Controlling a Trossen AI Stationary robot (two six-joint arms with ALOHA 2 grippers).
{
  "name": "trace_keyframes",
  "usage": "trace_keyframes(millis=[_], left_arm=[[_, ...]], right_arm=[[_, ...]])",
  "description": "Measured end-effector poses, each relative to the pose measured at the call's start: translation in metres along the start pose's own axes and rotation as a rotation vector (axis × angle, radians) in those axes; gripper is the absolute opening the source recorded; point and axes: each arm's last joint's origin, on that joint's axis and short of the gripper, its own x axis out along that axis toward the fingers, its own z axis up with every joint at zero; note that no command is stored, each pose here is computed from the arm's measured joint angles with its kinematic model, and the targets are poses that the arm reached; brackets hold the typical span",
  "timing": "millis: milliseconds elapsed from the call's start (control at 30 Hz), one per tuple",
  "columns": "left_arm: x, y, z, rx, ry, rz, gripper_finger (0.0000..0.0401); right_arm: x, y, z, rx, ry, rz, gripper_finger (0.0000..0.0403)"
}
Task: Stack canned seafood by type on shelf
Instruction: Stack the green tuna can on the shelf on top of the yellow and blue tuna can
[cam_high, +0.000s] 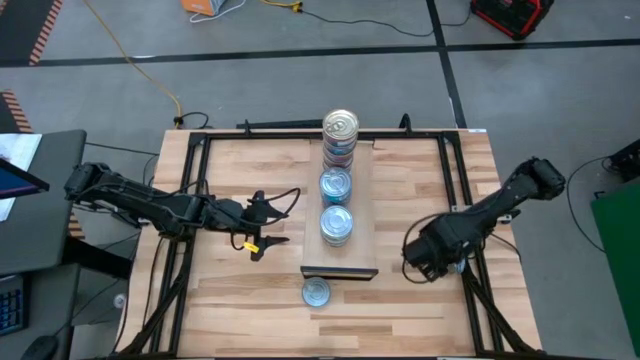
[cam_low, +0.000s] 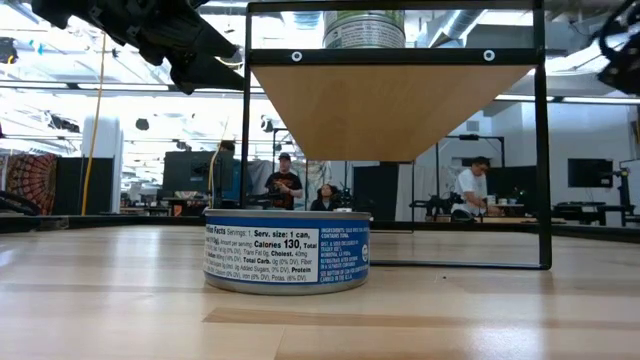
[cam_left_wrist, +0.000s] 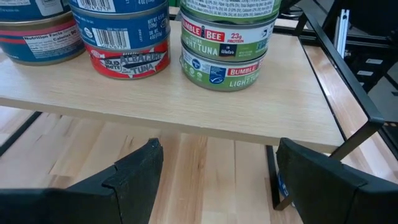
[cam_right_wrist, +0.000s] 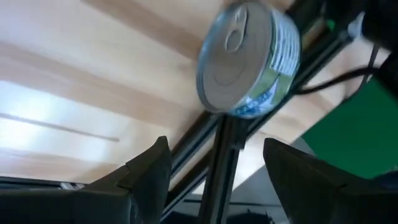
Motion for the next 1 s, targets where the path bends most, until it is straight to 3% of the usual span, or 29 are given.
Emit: trace_keyframes(millis=[467, 667, 800, 1000], left_arm=[[0.000, 0.000, 0.001, -0.010, -0.003, -0.014, 0.0302], [0.000, -0.001, 0.001, -0.010, -0.004, -0.015, 0.0302], [0.000, -0.001, 0.001, -0.011, -0.006, -0.015, 0.0302], [0.000, -0.001, 0.002, -0.013, -0.015, -0.015, 0.0302]], right_arm=[[0.015, 0.004, -0.023, 0.106, -0.053, -0.082, 0.0286], [0.037, 0.006, -0.014, 0.122, -0.103, -0.065, 0.0285], [0.049, -0.001, -0.006, 0.132, -0.111, -0.119, 0.0285], [0.049, 0.008, 0.006, 0.075, -0.179, -0.026, 0.0285]])
